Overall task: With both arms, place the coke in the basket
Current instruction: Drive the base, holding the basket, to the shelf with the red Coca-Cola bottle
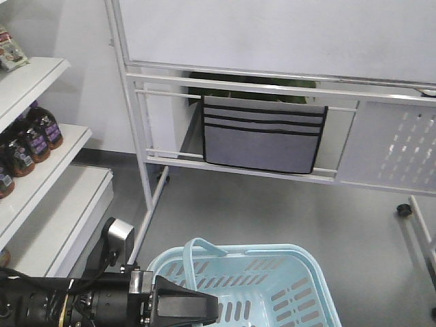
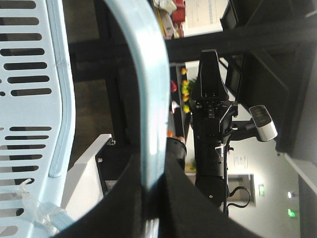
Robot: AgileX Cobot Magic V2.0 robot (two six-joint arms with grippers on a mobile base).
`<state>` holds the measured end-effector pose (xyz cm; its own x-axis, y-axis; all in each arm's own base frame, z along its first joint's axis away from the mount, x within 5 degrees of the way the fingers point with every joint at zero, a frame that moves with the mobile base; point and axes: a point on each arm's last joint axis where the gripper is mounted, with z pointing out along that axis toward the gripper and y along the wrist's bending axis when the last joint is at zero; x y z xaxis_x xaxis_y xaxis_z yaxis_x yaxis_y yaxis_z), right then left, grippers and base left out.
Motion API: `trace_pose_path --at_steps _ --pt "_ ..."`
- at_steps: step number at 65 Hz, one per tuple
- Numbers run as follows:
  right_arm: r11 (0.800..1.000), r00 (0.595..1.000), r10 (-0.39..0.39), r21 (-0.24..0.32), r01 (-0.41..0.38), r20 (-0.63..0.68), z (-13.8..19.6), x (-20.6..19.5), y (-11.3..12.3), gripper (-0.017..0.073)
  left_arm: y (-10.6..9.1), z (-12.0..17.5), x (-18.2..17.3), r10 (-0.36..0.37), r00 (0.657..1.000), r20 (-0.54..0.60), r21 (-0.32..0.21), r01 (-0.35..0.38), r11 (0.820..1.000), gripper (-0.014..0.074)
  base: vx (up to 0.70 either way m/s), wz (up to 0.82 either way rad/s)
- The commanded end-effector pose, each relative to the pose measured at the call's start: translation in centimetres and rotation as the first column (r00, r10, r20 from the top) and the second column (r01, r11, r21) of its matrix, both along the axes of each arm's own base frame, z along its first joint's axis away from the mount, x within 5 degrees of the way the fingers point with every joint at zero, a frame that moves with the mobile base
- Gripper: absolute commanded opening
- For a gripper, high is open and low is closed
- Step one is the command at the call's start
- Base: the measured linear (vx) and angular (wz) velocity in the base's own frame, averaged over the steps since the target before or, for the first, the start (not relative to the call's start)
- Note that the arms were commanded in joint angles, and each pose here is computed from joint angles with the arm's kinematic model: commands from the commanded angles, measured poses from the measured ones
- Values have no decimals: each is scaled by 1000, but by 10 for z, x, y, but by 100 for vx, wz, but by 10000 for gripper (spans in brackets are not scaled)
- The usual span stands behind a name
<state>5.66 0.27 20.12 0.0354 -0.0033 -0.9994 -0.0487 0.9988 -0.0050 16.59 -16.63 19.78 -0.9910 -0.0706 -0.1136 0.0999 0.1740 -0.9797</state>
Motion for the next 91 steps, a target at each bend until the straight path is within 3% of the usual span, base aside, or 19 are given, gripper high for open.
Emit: trace_pose_path --at_steps 1,91 --pt "1000 998 3 -11 -2 70 2 -1 0 -5 -2 32 -8 -83 996 44 -255 92 963 -8 18 38" --pt "1000 998 3 -11 -2 70 2 -1 0 -5 -2 32 -9 -85 995 45 -253 94 963 -8 13 50"
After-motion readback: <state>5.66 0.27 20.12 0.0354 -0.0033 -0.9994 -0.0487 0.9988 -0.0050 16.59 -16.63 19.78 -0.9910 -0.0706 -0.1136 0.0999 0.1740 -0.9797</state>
